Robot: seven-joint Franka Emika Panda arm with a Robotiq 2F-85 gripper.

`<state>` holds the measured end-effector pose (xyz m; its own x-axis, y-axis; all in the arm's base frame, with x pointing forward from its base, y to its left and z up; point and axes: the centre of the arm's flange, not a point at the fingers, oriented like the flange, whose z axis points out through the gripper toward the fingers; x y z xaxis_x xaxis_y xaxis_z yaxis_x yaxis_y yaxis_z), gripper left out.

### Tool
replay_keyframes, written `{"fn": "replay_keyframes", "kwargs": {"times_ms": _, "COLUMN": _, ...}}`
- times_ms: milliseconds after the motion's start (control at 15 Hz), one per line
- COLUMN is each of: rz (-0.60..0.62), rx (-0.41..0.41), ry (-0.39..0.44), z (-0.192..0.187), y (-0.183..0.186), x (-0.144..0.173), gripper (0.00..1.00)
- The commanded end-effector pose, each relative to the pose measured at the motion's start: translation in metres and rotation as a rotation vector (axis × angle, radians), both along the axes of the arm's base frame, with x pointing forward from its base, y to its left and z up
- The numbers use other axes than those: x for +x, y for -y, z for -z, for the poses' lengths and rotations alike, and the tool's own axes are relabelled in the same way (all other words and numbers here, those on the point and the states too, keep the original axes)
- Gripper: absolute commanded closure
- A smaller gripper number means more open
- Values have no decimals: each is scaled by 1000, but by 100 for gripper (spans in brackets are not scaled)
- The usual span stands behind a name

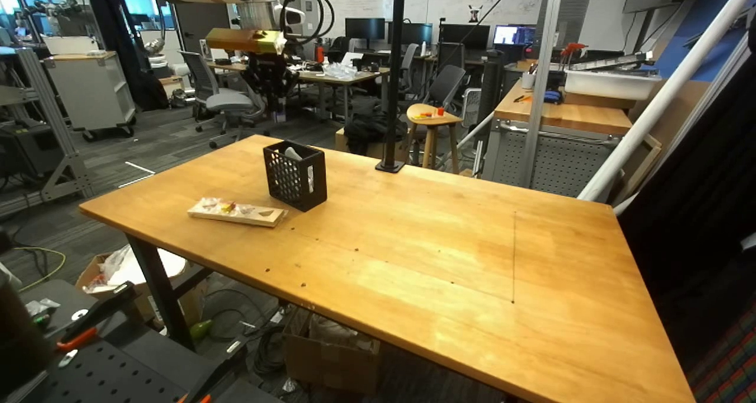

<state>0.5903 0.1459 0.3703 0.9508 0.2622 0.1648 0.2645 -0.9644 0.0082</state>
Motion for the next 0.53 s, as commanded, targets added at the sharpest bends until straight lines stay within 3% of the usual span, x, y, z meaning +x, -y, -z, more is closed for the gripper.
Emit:
{"fn": "replay_keyframes", "kwargs": {"times_ms": 0, "rz": 0, "rx": -1, "ry": -5, "z": 3, "y": 0, "x": 0, "gripper": 74}}
{"fn": "replay_keyframes", "kwargs": {"times_ms": 467, "rz": 0, "rx": -2, "ry": -26, "z": 18, "y": 0, "x": 3, "gripper": 71}}
